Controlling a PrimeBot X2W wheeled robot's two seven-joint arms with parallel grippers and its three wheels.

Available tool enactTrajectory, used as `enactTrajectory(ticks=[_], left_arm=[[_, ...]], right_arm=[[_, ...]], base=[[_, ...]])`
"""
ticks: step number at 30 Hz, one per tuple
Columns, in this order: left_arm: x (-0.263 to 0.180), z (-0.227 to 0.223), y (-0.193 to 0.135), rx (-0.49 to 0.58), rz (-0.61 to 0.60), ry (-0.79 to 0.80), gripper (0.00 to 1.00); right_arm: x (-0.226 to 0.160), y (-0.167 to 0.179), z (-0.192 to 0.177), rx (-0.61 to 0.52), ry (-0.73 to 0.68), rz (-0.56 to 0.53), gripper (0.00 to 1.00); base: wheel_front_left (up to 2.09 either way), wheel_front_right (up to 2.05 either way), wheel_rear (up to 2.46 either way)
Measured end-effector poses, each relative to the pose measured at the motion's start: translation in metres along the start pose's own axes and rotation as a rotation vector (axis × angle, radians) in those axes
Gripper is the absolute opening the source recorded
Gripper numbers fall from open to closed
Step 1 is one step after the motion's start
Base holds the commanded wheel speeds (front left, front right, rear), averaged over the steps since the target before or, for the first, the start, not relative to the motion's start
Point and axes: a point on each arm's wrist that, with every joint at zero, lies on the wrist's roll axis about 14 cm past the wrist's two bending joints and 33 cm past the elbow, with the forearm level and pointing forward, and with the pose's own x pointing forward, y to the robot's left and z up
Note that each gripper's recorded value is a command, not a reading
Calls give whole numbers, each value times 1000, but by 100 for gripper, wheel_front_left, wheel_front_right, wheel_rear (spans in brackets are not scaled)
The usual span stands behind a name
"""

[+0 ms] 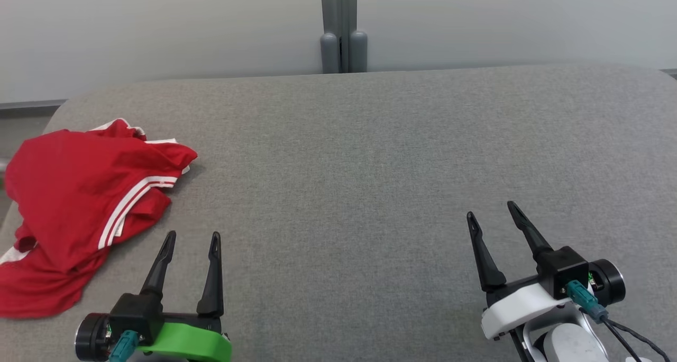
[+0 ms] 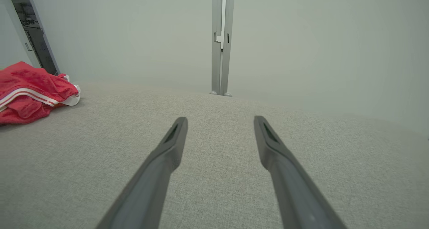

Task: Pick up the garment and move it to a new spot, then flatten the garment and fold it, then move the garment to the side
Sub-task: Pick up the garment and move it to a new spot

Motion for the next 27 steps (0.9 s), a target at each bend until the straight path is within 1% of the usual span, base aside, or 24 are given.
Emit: enactTrajectory(ticks=[9,16,27], left_arm=[[-21,5,34,12,124,-9,100],[-49,7,62,16,235,-9,100],[-93,17,98,30,392,-34,100]], right_arm=[[19,39,-4,17,4,123,100],[31,74,-6,30,6,227,100],[36,119,-7,43,11,361,100]], base=[[0,0,0],[0,0,0],[0,0,0]])
